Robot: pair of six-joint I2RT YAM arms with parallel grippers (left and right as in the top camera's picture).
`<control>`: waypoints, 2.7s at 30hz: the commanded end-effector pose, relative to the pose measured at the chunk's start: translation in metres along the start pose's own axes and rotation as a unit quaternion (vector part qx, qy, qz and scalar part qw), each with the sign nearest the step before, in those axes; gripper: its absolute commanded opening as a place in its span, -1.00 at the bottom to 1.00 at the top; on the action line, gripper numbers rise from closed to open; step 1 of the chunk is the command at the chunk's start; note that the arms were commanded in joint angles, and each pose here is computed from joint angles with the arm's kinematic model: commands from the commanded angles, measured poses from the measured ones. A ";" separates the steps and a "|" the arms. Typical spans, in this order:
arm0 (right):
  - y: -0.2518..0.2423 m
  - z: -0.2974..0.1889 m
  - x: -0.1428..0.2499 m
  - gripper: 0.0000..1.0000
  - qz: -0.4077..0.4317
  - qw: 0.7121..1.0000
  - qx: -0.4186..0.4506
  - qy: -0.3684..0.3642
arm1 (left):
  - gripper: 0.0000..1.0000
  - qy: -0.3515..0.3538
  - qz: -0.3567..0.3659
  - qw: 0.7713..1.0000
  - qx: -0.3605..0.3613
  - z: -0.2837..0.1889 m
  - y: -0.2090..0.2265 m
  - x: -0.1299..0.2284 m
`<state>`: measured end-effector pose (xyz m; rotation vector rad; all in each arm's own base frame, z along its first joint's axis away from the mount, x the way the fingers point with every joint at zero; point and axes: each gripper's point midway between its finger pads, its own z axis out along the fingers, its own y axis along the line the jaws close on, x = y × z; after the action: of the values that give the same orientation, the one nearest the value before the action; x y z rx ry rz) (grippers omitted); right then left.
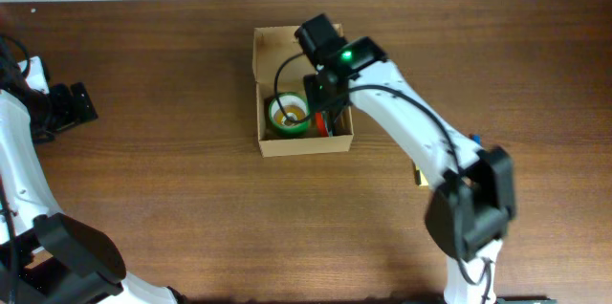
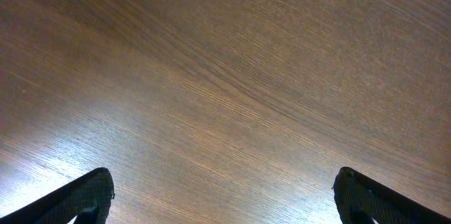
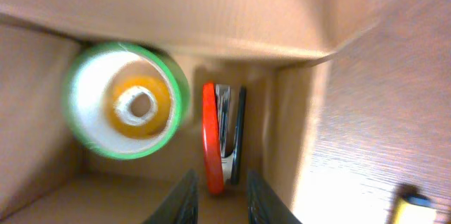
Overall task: Pack container
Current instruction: 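Withdraw the right gripper and grasp the yellow highlighter, then carry the yellow highlighter with the right gripper over the box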
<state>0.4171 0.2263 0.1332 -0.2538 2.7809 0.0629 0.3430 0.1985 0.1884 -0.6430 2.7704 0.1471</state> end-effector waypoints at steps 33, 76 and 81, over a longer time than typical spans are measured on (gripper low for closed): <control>-0.170 -0.013 0.164 -0.20 0.101 0.987 -0.044 0.117 | 0.99 0.005 0.008 1.000 0.004 0.004 0.000 0.001; -0.184 0.088 0.168 -0.92 0.083 0.985 0.004 0.150 | 0.99 0.005 0.008 1.000 0.004 0.004 0.000 0.001; -0.182 0.081 0.159 -0.92 0.087 0.986 -0.005 0.142 | 0.99 0.005 0.008 1.000 0.004 0.004 0.000 0.001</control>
<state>0.3287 0.0217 0.0000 -0.0291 3.0762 0.0684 0.3430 0.1985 0.1884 -0.6430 2.7704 0.1471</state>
